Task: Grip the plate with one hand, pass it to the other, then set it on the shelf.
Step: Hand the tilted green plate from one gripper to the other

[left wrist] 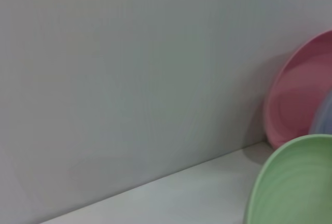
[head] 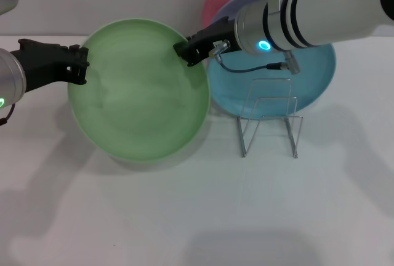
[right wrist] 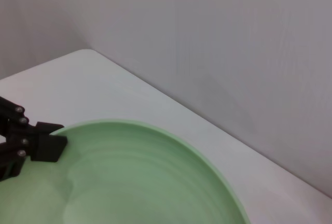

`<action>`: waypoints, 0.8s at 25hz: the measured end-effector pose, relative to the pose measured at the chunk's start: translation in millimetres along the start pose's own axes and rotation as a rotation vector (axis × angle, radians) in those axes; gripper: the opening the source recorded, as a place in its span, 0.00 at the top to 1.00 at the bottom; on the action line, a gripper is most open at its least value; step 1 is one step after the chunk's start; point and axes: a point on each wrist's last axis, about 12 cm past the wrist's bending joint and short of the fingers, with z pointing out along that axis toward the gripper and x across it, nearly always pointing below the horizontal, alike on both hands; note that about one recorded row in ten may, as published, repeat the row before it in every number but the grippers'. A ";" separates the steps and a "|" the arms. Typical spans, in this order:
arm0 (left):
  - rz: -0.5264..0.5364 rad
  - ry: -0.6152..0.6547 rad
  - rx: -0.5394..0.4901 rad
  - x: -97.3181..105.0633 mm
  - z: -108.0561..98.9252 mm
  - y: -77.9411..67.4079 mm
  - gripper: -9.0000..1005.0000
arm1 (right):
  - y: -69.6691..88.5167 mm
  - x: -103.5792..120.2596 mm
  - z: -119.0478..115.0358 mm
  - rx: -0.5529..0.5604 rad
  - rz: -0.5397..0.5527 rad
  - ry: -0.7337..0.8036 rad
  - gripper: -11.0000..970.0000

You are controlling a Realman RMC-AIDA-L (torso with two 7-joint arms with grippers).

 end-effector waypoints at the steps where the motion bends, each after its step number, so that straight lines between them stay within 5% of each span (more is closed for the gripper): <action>1: 0.002 -0.003 0.002 -0.8 -0.3 -0.8 0.95 | 0.0 0.2 -0.3 0.000 -0.002 -0.001 0.86; 8: 0.021 -0.016 0.013 -2.8 -4.6 -5.9 0.94 | 2.8 -0.7 -2.9 -0.003 -0.015 -0.014 0.90; 20: 0.049 -0.041 0.010 -4.9 -15.1 -9.4 0.52 | 6.6 2.4 -9.8 0.010 -0.043 -0.035 0.94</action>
